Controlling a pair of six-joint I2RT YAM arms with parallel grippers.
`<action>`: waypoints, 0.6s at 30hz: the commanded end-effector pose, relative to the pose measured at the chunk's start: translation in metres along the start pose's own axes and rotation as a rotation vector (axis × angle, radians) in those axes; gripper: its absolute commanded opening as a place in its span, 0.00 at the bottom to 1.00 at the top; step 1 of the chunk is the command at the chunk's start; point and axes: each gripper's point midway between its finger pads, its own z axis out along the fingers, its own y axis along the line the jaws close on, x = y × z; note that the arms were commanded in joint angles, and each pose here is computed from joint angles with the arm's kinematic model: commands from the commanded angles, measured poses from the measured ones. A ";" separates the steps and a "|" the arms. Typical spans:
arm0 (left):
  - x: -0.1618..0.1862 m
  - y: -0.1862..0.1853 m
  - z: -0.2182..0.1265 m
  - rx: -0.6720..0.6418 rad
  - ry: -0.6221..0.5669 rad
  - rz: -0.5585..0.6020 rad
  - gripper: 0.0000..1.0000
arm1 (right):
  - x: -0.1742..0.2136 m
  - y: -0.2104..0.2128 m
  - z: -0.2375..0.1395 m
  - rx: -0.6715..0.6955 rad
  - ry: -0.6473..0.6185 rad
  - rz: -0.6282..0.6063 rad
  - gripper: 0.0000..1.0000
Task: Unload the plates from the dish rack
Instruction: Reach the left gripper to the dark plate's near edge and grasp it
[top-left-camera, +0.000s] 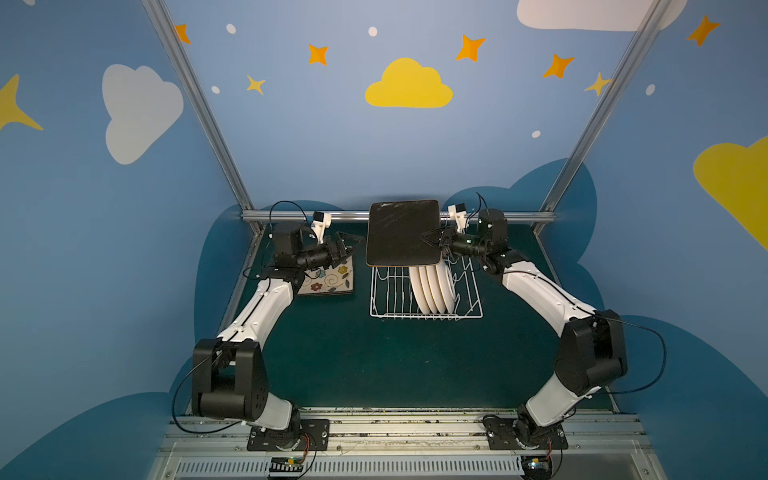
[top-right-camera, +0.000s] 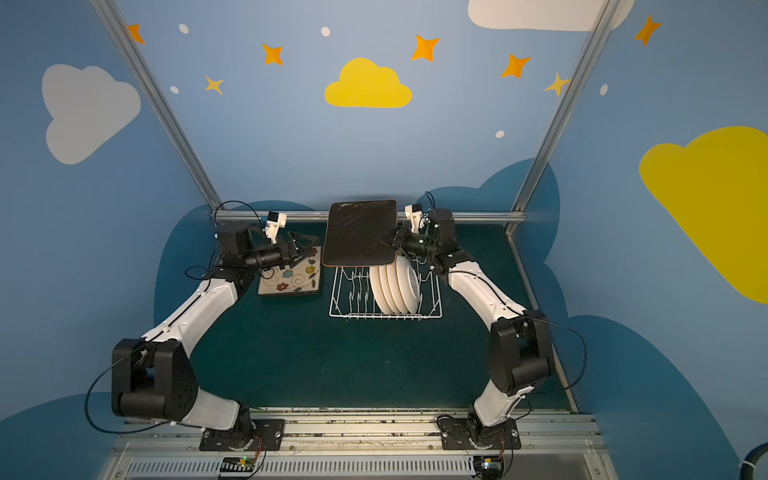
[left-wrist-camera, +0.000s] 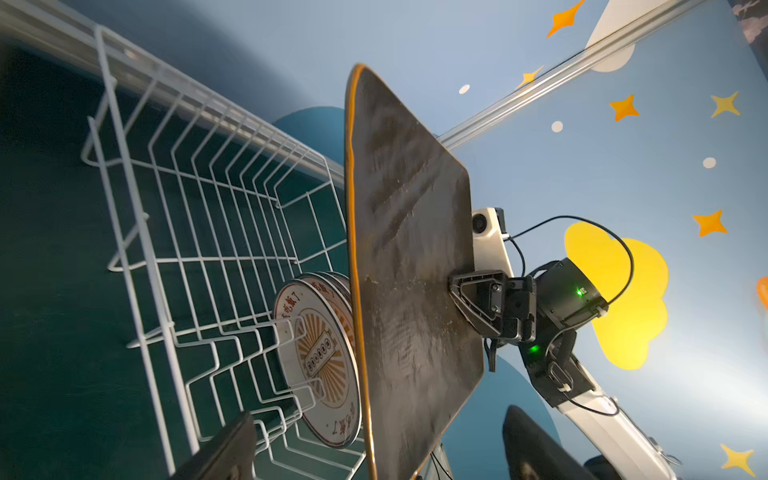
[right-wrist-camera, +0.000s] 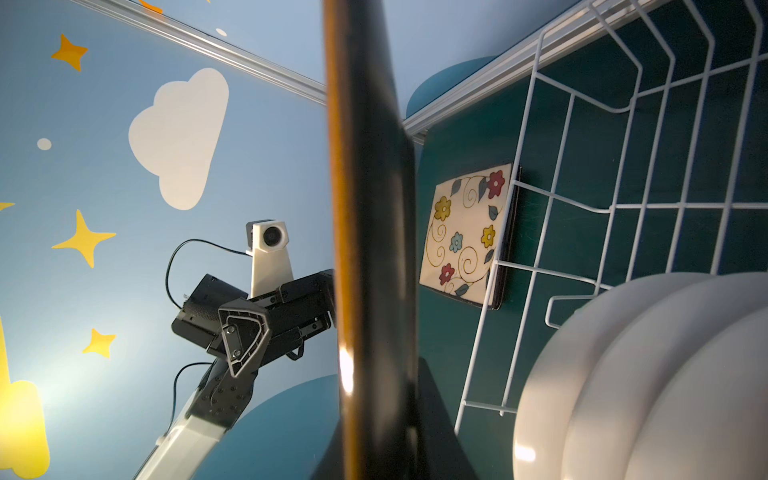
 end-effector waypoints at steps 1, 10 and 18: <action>0.003 -0.033 0.010 0.105 0.071 0.038 0.90 | -0.019 0.071 -0.008 -0.201 -0.026 -0.195 0.00; 0.017 -0.031 0.037 0.173 0.147 0.001 0.80 | -0.016 0.070 0.008 -0.226 0.028 -0.185 0.00; 0.017 -0.026 0.048 0.183 0.190 -0.019 0.75 | -0.008 0.066 0.016 -0.224 0.058 -0.174 0.00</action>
